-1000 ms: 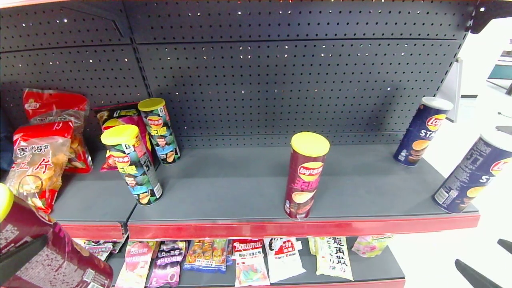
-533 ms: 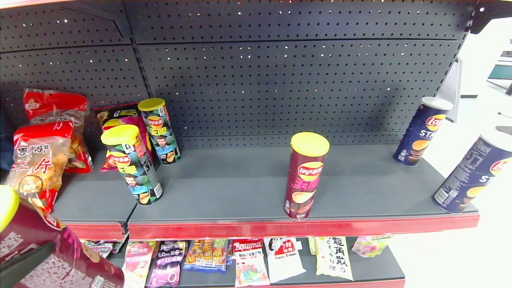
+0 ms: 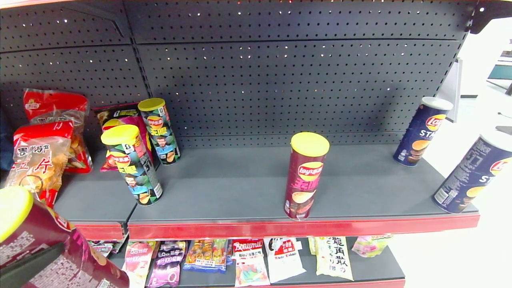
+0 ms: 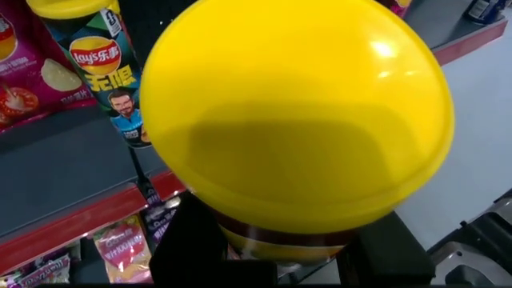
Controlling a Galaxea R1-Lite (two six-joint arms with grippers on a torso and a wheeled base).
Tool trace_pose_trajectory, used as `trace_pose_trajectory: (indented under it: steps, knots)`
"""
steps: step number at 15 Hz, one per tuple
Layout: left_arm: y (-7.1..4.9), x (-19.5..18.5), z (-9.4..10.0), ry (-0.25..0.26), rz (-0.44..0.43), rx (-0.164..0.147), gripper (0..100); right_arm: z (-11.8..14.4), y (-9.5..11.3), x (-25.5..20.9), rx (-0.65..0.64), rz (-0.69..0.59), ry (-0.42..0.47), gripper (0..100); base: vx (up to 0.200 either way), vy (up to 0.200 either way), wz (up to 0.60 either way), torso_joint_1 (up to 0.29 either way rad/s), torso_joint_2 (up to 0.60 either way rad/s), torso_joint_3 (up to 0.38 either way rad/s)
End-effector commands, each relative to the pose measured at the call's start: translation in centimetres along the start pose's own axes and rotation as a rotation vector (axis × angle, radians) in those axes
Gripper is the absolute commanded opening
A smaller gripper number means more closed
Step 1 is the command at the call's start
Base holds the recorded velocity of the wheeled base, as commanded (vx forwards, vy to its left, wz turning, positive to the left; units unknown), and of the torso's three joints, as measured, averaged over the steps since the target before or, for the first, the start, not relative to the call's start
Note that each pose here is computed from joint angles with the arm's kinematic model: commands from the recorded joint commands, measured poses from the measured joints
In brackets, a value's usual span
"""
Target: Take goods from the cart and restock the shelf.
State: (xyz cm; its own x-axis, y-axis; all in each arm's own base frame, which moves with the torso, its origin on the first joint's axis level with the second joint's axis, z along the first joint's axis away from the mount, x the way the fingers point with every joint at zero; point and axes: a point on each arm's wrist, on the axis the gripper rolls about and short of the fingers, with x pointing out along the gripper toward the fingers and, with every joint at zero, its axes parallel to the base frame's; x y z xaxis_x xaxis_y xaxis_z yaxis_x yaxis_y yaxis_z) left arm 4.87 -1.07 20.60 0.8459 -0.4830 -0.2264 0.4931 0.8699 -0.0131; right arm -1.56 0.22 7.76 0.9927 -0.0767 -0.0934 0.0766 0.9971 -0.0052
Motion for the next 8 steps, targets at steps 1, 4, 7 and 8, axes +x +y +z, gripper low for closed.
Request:
trace_pose_trajectory:
  steps: [1,4,7,8]
  knots:
    - [0.3,0.5,-0.1,0.026,0.008,-0.016,0,0.0,0.0,0.0,0.002,0.001,0.005,100,0.000,0.000,0.00,0.000,0.00,0.000]
    - [1.0,1.5,-0.1,0.074,0.052,-0.038,0,0.0,0.0,0.0,0.002,0.001,0.005,100,0.000,0.000,0.00,0.000,0.00,0.000]
    - [1.2,1.8,-0.1,0.090,0.056,-0.045,0,0.0,0.0,0.0,0.002,0.001,0.005,100,0.000,0.000,0.00,0.000,0.00,0.000]
    - [1.2,1.8,-0.1,0.090,0.056,-0.045,0,0.0,0.0,0.0,0.002,0.001,0.005,100,0.000,0.000,0.00,0.000,0.00,0.000]
